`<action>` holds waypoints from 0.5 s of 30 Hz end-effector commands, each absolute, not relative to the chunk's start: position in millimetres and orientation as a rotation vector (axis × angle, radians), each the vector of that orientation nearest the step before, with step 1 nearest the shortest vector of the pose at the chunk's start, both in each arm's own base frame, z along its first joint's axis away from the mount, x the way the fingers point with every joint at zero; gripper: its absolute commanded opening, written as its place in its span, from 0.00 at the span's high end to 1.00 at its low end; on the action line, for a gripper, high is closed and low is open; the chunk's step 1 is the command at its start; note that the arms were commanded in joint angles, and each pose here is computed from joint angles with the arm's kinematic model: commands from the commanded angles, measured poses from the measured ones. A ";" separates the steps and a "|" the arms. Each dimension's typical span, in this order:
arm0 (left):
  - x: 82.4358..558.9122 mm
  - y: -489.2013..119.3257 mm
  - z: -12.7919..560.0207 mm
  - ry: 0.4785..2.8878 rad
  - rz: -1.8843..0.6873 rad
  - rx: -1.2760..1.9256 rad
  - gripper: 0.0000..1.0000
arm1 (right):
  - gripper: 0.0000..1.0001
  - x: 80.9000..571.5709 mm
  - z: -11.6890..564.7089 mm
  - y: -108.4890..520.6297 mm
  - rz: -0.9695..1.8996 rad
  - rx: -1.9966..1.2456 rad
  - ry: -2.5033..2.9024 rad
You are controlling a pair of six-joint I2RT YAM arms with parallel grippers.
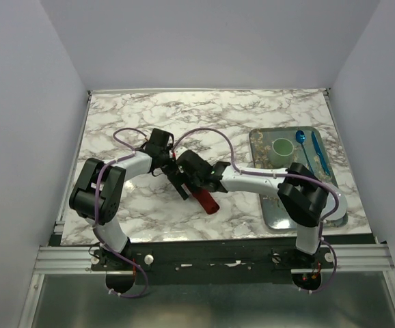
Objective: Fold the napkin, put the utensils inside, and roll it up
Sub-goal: Roll the napkin with the utensil
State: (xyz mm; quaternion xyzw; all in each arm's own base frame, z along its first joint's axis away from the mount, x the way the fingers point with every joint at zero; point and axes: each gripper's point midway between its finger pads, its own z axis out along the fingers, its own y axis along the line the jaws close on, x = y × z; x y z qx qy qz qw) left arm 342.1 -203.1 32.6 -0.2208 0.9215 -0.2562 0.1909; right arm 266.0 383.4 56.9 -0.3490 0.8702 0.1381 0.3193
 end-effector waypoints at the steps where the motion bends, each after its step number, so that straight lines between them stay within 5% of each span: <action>1: 337.0 -199.3 32.6 2.607 -0.690 -0.606 0.57 | 0.02 290.7 56.1 360.7 -0.042 -0.961 2.184; 7: 338.5 -199.8 34.7 2.605 -0.695 -0.605 0.57 | 0.04 288.9 37.9 359.7 -0.162 -0.999 2.175; 12: 338.6 -199.2 37.3 2.602 -0.700 -0.600 0.56 | 0.35 287.1 25.8 359.3 -0.166 -0.980 2.204; 15: 340.7 -198.3 43.2 2.586 -0.701 -0.588 0.43 | 0.53 282.7 26.9 364.6 -0.073 -0.969 2.229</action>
